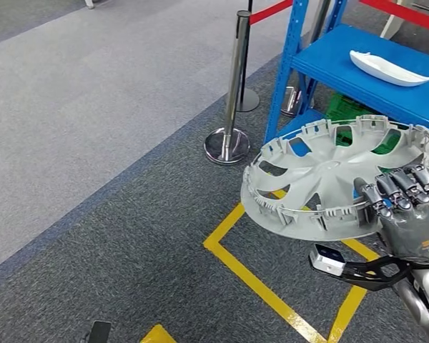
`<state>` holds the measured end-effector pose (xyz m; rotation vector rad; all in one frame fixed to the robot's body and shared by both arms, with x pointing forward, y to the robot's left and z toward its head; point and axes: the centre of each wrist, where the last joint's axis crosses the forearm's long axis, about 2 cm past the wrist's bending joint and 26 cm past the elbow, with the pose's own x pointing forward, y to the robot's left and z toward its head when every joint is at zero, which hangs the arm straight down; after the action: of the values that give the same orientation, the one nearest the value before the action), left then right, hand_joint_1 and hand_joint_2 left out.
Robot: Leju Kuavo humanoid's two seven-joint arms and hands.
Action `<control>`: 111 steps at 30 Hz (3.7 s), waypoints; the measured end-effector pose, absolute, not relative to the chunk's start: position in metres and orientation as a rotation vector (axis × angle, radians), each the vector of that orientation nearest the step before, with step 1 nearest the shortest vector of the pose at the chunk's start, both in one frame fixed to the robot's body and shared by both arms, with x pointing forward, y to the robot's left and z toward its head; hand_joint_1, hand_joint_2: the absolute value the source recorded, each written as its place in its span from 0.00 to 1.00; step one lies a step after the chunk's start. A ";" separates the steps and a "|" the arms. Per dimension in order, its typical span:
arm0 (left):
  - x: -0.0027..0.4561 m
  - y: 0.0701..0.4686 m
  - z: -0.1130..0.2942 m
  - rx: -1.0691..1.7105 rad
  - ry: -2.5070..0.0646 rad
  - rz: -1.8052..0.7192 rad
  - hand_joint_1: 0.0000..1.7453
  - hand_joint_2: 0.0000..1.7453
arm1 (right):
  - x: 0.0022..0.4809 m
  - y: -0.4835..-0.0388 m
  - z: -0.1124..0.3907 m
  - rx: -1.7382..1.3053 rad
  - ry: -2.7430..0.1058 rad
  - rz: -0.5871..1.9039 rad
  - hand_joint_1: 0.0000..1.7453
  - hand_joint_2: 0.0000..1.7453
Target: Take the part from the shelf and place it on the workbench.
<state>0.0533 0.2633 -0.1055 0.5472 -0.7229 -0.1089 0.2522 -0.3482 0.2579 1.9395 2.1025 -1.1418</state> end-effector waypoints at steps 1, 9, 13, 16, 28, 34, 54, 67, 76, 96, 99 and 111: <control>0.050 0.264 -0.106 0.550 -0.705 -0.114 0.00 1.00 | 0.251 -0.348 0.257 1.939 2.102 -1.144 1.00 1.00; 0.035 0.267 -0.107 0.563 -0.622 -0.183 0.00 1.00 | 0.240 -0.344 0.242 1.923 2.094 -1.202 1.00 1.00; 0.033 0.272 -0.108 0.580 -0.629 -0.191 0.00 1.00 | 0.237 -0.342 0.238 1.914 2.109 -1.195 1.00 1.00; 0.031 0.275 -0.108 0.587 -0.638 -0.204 0.00 1.00 | 0.236 -0.339 0.237 1.909 2.122 -1.186 1.00 1.00; 0.035 0.271 -0.107 0.581 -0.658 -0.260 0.00 1.00 | 0.235 -0.334 0.235 1.903 2.143 -1.181 1.00 1.00; 0.033 0.269 -0.107 0.579 -0.649 -0.266 0.00 1.00 | 0.236 -0.334 0.235 1.906 2.144 -1.175 1.00 1.00; 0.034 0.265 -0.107 0.562 -0.630 -0.291 0.00 1.00 | 0.236 -0.331 0.234 1.900 2.154 -1.172 1.00 1.00; 0.037 0.263 -0.107 0.562 -0.640 -0.291 0.00 1.00 | 0.236 -0.330 0.234 1.896 2.166 -1.169 1.00 1.00; 0.036 0.262 -0.107 0.559 -0.622 -0.295 0.00 1.00 | 0.235 -0.328 0.231 1.891 2.174 -1.181 1.00 1.00; 0.035 0.262 -0.107 0.557 -0.619 -0.304 0.00 1.00 | 0.235 -0.325 0.230 1.888 2.187 -1.171 1.00 1.00; 0.034 0.262 -0.107 0.556 -0.617 -0.304 0.00 1.00 | 0.235 -0.325 0.230 1.888 2.187 -1.171 1.00 1.00; 0.033 0.260 -0.107 0.552 -0.613 -0.305 0.00 1.00 | 0.234 -0.325 0.226 1.895 2.193 -1.188 1.00 1.00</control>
<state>0.0332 0.2596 -0.1069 0.5523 -0.6125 -0.3051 0.2338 -0.3251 0.2258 1.8951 2.1928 -1.1876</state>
